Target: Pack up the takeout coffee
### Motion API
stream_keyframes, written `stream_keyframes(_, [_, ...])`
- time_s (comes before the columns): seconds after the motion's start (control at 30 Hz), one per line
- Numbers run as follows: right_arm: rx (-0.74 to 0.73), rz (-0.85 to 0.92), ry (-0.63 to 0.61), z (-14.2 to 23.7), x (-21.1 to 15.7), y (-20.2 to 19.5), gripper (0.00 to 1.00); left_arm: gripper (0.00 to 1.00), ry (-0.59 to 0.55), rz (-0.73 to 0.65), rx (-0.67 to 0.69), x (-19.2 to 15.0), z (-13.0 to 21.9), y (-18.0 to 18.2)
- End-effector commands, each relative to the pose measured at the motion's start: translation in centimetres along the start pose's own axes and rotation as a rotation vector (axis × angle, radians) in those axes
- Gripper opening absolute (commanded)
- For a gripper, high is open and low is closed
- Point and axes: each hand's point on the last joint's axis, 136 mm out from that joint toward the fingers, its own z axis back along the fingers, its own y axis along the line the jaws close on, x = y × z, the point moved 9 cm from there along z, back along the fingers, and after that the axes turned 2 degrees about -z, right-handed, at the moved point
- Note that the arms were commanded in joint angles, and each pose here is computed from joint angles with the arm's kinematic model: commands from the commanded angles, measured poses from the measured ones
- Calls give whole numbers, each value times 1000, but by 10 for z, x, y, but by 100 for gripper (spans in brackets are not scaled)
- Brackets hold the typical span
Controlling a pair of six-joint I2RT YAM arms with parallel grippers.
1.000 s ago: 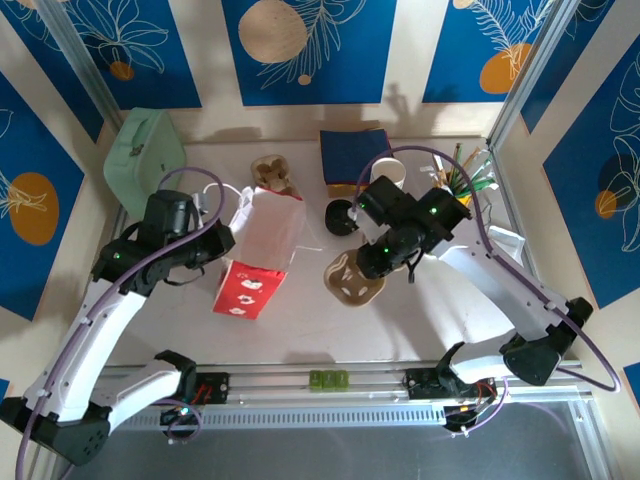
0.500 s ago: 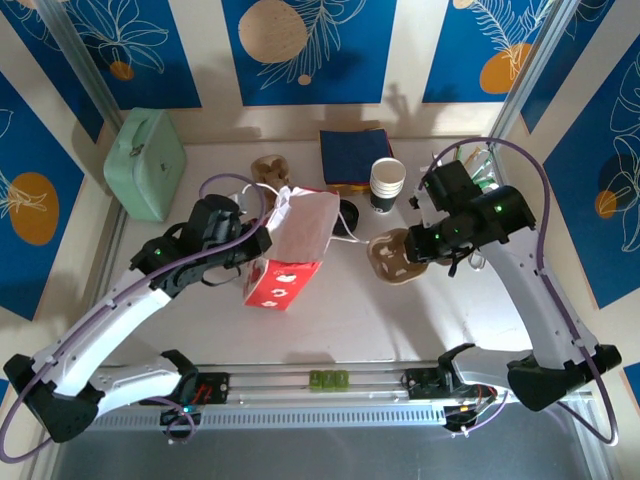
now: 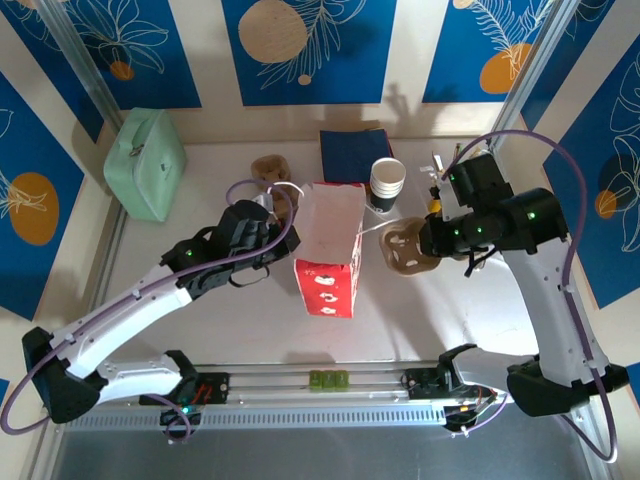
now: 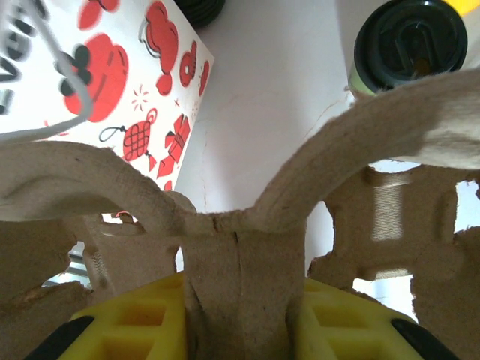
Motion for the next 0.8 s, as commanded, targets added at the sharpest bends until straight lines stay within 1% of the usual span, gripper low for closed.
stream_keyframes(0.0, [-2, -16, -12, 13, -5, -2, 29, 0, -13, 23, -23, -3, -6, 0])
stream_keyframes(0.27, [48, -5, -42, 22, 2, 4, 29, 0, 6, 9, 17, -11, -7, 14])
stream_keyframes(0.3, [62, -1, -43, 23, 4, 6, 29, 2, 5, 6, 17, -11, -6, 14])
stream_keyframes(0.37, [103, 27, -36, 22, 9, 12, 29, 9, 9, -7, 12, -11, -5, 13])
stream_keyframes(0.43, [129, 87, -47, 20, 15, 20, 29, 21, 11, -24, -14, -10, -2, 9])
stream_keyframes(0.5, [146, 146, -47, 19, 21, 31, 29, 29, 7, -36, -21, -9, 1, 7])
stream_keyframes(0.53, [142, 189, -50, 19, 23, 37, 29, 31, 4, -40, -12, -8, 3, 8])
stream_keyframes(0.63, [117, 305, -57, 16, 30, 55, 30, 33, -5, -63, -5, -6, 12, 7])
stream_keyframes(0.77, [140, 411, -55, 12, 39, 77, 30, 37, -22, -106, 21, -3, 28, 8])
